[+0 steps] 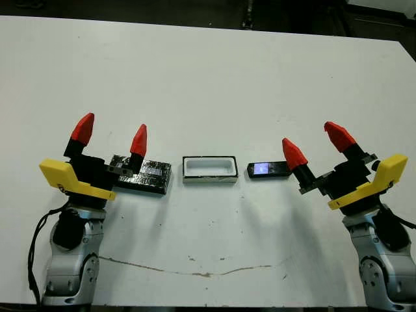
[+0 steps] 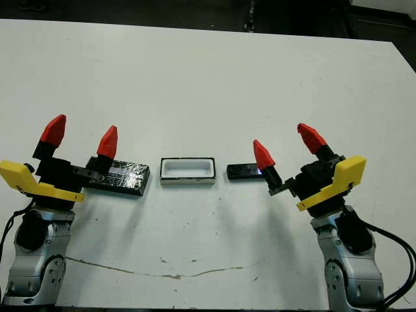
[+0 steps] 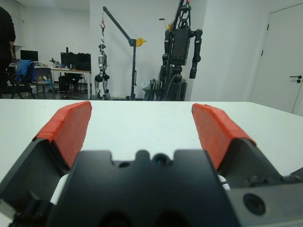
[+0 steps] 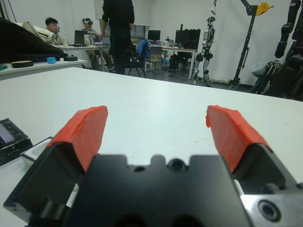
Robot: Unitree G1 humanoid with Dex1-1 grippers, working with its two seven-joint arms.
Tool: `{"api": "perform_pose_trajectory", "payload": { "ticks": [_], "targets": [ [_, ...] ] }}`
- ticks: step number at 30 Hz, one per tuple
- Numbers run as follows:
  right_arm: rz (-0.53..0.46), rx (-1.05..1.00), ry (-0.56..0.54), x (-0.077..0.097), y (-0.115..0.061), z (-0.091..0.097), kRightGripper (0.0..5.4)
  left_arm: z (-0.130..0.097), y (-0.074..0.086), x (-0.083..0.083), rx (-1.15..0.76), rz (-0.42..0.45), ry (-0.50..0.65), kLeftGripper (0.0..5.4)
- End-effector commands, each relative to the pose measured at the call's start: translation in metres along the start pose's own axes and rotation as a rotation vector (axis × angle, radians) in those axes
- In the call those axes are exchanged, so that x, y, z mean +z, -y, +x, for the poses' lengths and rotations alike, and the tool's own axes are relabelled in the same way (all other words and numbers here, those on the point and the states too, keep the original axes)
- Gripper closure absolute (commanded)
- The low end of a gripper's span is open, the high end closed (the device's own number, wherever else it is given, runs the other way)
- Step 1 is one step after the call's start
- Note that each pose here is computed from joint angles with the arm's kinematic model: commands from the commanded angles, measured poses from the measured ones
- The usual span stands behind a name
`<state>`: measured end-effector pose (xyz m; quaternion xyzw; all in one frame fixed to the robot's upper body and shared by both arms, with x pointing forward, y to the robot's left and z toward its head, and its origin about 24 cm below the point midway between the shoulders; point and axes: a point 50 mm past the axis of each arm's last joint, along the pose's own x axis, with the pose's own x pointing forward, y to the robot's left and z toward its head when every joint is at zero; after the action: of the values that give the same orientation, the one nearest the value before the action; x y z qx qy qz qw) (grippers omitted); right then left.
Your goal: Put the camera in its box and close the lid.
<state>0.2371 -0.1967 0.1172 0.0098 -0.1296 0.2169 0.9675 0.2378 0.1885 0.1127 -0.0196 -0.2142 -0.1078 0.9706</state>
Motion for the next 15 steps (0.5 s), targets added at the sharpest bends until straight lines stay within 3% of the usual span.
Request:
{"api": "perform_pose_trajectory", "payload": {
  "ticks": [1,9,15],
  "targets": [
    [-0.018,0.006,-0.013,0.000,0.003,-0.002,0.00,-0.001,0.001,-0.002,0.002,-0.004,-0.009,0.02],
    [-0.041,0.035,-0.050,0.000,0.005,-0.004,0.00,-0.001,0.002,-0.004,0.003,0.011,-0.009,0.02],
    [-0.140,0.149,-0.080,0.018,0.028,0.002,0.00,-0.002,0.002,-0.004,0.005,-0.011,-0.012,0.02]
  ]
}}
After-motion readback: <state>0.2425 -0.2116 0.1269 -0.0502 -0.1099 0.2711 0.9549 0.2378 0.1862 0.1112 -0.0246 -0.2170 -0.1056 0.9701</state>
